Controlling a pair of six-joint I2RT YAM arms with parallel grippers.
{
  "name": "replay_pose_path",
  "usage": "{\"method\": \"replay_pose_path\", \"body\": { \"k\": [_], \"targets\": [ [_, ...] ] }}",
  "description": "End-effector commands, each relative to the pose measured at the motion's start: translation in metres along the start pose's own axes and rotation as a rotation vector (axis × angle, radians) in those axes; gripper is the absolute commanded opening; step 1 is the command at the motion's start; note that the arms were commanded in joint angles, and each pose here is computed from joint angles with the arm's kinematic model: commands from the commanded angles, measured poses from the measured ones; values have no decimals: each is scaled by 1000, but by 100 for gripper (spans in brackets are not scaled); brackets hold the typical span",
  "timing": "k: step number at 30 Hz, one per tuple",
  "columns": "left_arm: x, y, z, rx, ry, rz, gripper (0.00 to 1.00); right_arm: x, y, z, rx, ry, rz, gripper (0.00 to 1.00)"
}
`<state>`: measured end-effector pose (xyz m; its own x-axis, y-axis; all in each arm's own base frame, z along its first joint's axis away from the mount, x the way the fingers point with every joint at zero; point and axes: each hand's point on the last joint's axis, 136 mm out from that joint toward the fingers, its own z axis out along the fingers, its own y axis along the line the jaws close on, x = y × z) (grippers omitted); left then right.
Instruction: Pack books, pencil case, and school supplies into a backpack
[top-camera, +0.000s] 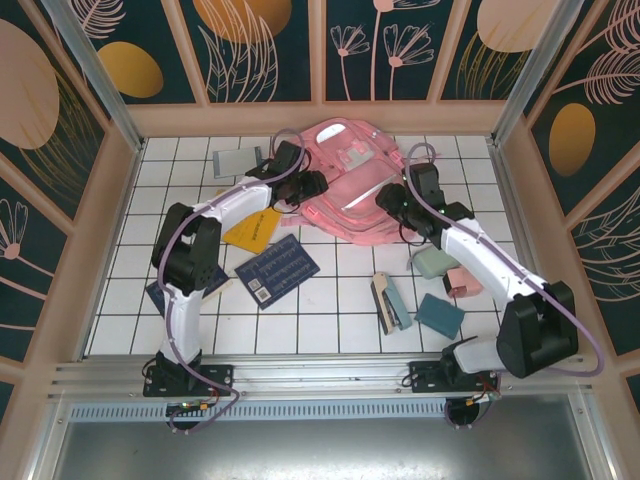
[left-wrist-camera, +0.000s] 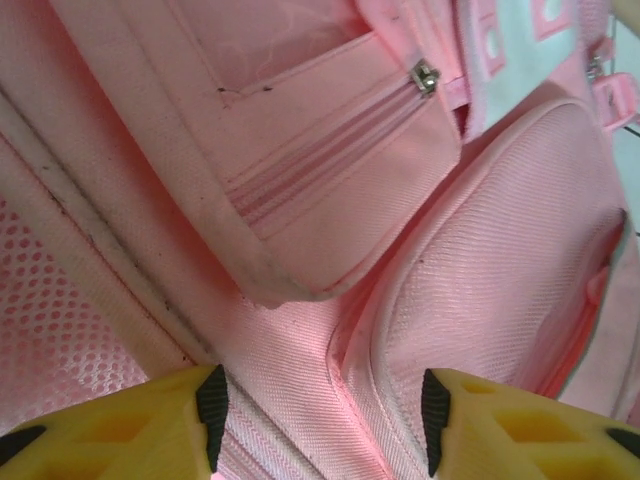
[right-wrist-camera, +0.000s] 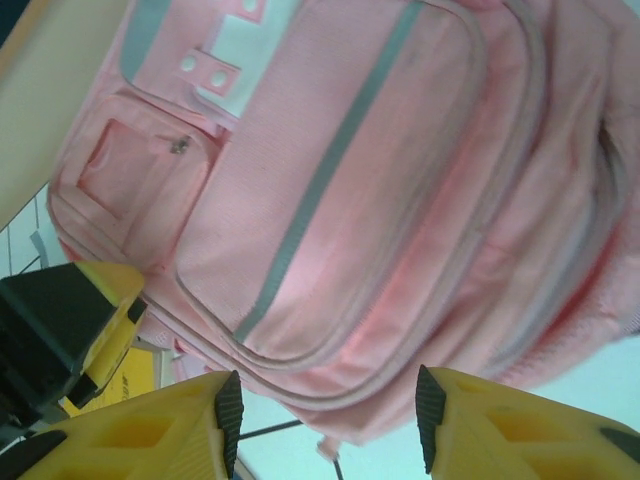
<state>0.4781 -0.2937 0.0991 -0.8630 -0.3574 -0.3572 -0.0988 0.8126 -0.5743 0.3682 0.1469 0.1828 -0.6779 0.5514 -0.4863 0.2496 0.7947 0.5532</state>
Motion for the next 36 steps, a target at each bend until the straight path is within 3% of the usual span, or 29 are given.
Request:
{"method": "replay_pose_path", "body": {
  "k": [1, 11, 24, 29, 32, 36],
  "targets": [
    [4, 16, 6, -46, 45, -96, 54, -9, -14, -16, 54, -74, 43, 52],
    [3, 9, -23, -2, 27, -174, 55, -9, -37, -15, 122, -101, 25, 53],
    [1, 31, 17, -63, 50, -243, 51, -6, -52, -2, 155, -123, 42, 53],
    [-3, 34, 32, -71, 41, -277, 46, -10, -88, 3, 269, -158, 143, 53],
    [-4, 35, 36, -66, 27, -303, 40, -13, -102, 11, 269, -159, 205, 53],
    [-9, 28, 36, -28, 8, -322, 9, -19, -113, 24, 304, -163, 222, 52]
  ]
}}
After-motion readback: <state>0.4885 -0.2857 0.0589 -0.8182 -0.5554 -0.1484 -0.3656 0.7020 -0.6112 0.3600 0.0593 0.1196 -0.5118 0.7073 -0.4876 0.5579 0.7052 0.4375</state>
